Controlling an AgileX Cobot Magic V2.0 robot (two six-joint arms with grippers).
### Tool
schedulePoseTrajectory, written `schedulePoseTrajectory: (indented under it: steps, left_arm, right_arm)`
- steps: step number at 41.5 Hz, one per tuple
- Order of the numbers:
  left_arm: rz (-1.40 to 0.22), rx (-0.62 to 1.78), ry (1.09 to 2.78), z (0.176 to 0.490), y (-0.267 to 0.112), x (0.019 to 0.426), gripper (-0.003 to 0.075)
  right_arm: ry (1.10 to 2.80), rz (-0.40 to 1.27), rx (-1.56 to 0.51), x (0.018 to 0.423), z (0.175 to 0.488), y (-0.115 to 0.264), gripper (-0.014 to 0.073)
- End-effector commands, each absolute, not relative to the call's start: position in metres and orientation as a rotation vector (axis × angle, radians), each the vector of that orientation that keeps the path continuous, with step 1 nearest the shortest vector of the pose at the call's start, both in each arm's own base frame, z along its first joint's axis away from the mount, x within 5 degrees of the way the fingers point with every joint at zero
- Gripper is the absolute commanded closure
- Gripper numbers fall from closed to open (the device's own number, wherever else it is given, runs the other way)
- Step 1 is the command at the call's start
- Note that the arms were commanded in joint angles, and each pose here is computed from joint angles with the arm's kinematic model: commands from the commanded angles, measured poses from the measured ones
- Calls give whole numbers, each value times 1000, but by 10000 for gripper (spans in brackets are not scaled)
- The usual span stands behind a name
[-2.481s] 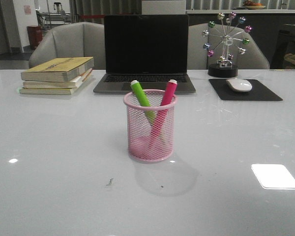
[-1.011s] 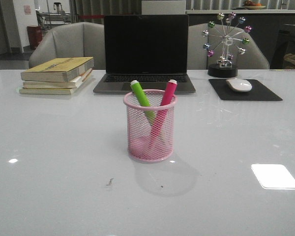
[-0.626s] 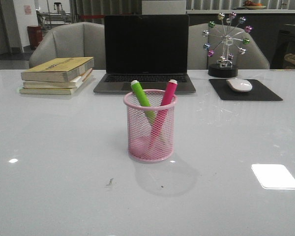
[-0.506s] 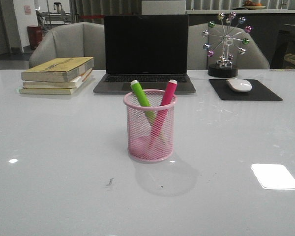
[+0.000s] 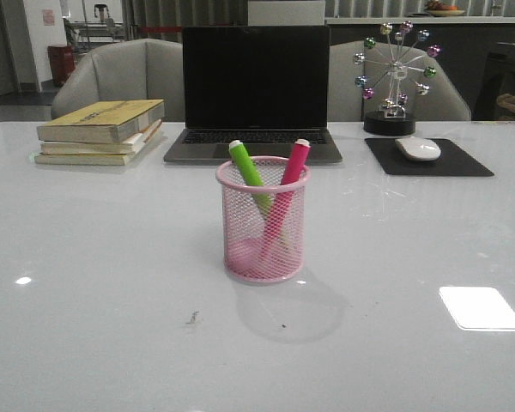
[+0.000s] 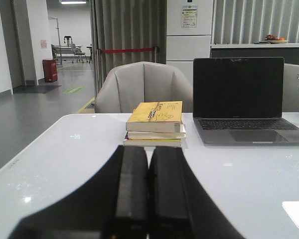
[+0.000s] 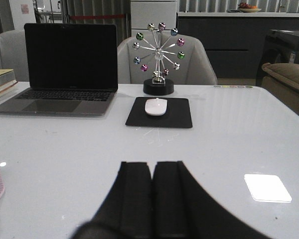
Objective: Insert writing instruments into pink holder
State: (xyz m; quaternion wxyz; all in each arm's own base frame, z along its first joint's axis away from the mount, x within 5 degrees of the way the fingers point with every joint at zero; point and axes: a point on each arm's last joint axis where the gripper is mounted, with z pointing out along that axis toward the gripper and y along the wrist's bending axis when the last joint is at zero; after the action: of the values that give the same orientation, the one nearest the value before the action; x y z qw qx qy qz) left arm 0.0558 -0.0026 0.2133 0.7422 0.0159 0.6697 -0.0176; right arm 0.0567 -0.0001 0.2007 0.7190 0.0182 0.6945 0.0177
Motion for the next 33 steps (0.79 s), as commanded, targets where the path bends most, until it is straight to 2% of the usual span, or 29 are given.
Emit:
schedulePoseTrajectory:
  steps: [1,33]
  left_arm:
    - [-57,24,1366,221,-3,53,622]
    - [-57,24,1366,221,-3,53,622]
  right_arm:
    - [1388,30,31,54,215,0,539]
    - [1388,13,37,54,215,-1,539]
